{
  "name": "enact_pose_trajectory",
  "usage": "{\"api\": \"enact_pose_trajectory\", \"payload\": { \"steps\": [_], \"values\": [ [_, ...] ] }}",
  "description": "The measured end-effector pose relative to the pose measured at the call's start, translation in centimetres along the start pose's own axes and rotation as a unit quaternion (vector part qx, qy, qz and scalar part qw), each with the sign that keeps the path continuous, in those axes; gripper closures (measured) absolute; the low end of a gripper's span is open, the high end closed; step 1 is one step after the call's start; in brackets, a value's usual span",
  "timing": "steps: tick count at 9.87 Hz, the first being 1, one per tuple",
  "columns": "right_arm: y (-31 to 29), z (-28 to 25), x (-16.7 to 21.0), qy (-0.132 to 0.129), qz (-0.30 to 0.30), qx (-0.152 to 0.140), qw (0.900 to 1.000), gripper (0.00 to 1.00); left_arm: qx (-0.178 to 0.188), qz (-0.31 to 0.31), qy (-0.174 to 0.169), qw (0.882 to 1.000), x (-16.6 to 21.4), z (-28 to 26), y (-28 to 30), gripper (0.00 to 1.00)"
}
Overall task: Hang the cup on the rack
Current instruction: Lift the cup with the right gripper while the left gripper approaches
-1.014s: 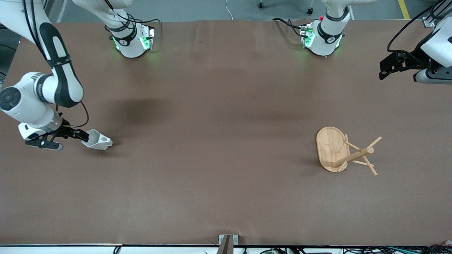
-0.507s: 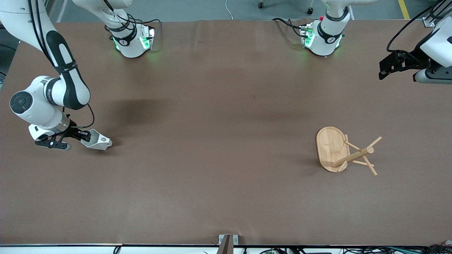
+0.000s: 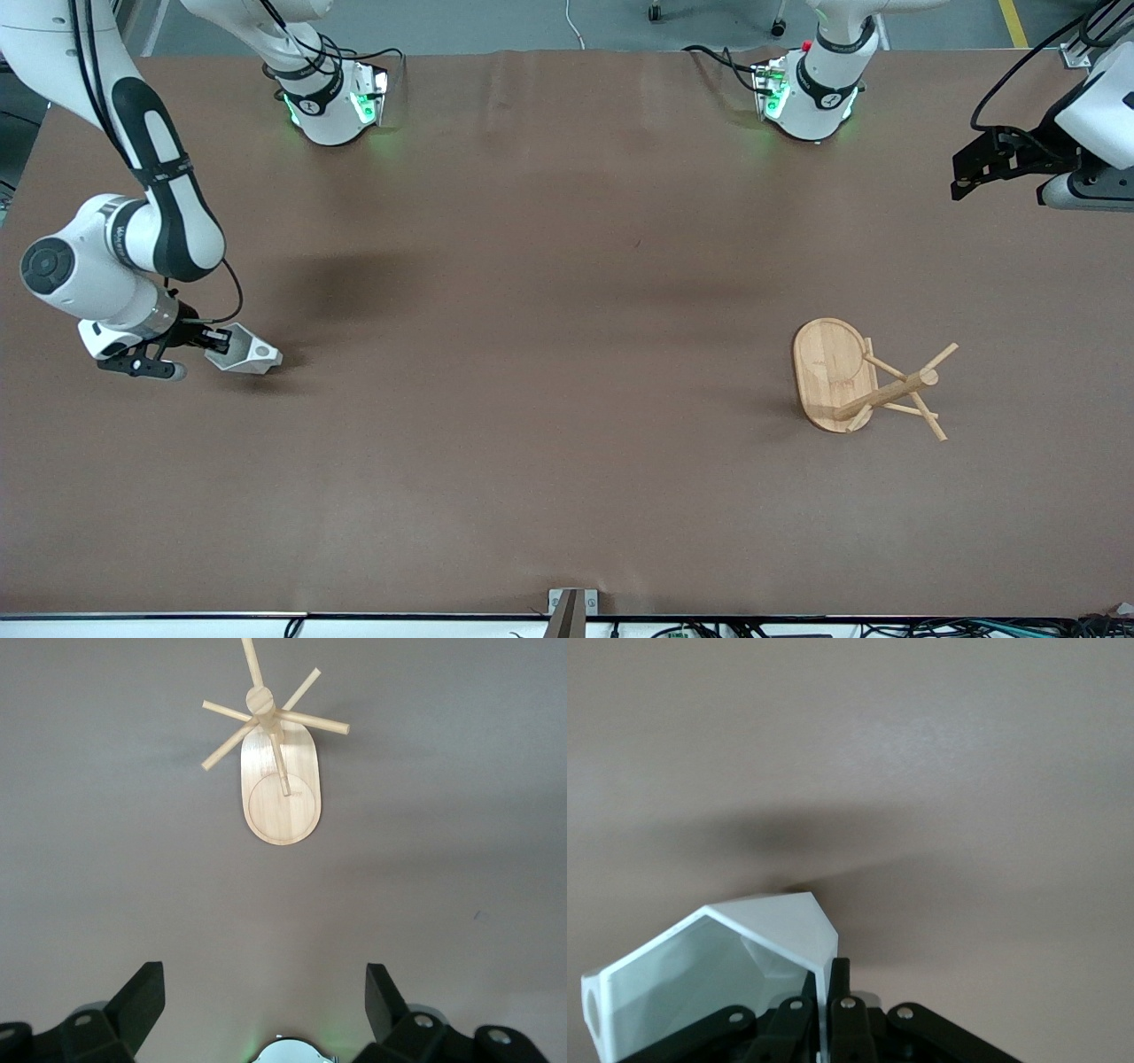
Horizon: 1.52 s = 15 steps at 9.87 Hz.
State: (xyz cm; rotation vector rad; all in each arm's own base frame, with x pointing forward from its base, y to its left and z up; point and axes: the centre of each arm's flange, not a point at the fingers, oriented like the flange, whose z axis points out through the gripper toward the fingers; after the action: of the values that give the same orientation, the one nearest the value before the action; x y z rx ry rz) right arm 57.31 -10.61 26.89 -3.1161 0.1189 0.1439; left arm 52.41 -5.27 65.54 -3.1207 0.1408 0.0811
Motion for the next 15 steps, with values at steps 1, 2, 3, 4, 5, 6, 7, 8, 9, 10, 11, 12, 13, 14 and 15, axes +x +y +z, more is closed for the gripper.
{"api": "enact_pose_trajectory", "payload": {
  "steps": [1, 2, 3, 4, 5, 6, 7, 8, 9, 10, 11, 12, 13, 14, 15],
  "values": [
    [-0.7, -3.6, 1.3, -0.022, -0.019, 0.008, 1.000, 0.96, 0.000, 0.000, 0.000, 1.000, 0.0, 0.0, 0.0, 0.00],
    [-2.1, -7.5, 2.4, -0.027, -0.034, 0.012, 0.999, 0.96, 0.000, 0.000, 0.000, 1.000, 0.0, 0.0, 0.0, 0.00],
    [-3.9, -10.2, 3.0, -0.025, -0.051, 0.017, 0.998, 0.96, 0.000, 0.000, 0.000, 1.000, 0.0, 0.0, 0.0, 0.00],
    [-6.2, -11.0, 3.2, -0.029, -0.081, 0.023, 0.996, 0.96, 0.000, 0.003, 0.000, 1.000, 0.1, 0.0, 0.2, 0.00],
    [-9.2, -11.0, 3.1, -0.032, -0.123, 0.033, 0.991, 0.96, -0.001, 0.010, 0.004, 1.000, 0.4, -0.2, 0.9, 0.00],
    [-13.2, -11.2, 3.0, -0.027, -0.155, 0.057, 0.986, 0.96, -0.007, 0.022, 0.011, 1.000, 1.0, -0.7, 2.2, 0.00],
    [-16.6, -11.5, 2.7, -0.023, -0.181, 0.097, 0.979, 0.96, -0.025, 0.038, 0.016, 0.999, 1.5, -1.2, 4.0, 0.00],
    [-19.2, -11.5, 2.3, -0.020, -0.201, 0.152, 0.967, 0.96, -0.050, 0.059, 0.017, 0.997, 1.5, -1.4, 6.3, 0.00],
    [-21.7, -11.5, 1.9, -0.018, -0.207, 0.214, 0.955, 0.96, -0.076, 0.084, 0.015, 0.993, 1.2, -1.6, 9.1, 0.00],
    [-24.5, -11.8, 1.4, -0.016, -0.202, 0.278, 0.939, 0.96, -0.102, 0.112, 0.011, 0.988, 0.6, -1.7, 12.3, 0.00],
    [-27.6, -12.3, 0.7, -0.017, -0.197, 0.337, 0.920, 0.96, -0.126, 0.142, 0.003, 0.982, -0.4, -1.9, 15.5, 0.00],
    [-30.9, -12.9, -0.3, -0.022, -0.193, 0.391, 0.900, 0.96, -0.152, 0.173, -0.005, 0.973, -1.6, -2.0, 19.0, 0.00],
    [-34.3, -13.3, -1.6, -0.032, -0.195, 0.431, 0.881, 0.96, -0.175, 0.201, -0.001, 0.964, -2.6, -2.3, 22.3, 0.00],
    [-36.9, -13.4, -2.8, -0.047, -0.194, 0.454, 0.868, 0.96, -0.187, 0.225, 0.017, 0.956, -3.4, -2.2, 25.6, 0.00],
    [-39.1, -13.5, -3.8, -0.065, -0.184, 0.475, 0.858, 0.96, -0.194, 0.243, 0.036, 0.950, -4.0, -1.4, 28.7, 0.00]
  ]
}}
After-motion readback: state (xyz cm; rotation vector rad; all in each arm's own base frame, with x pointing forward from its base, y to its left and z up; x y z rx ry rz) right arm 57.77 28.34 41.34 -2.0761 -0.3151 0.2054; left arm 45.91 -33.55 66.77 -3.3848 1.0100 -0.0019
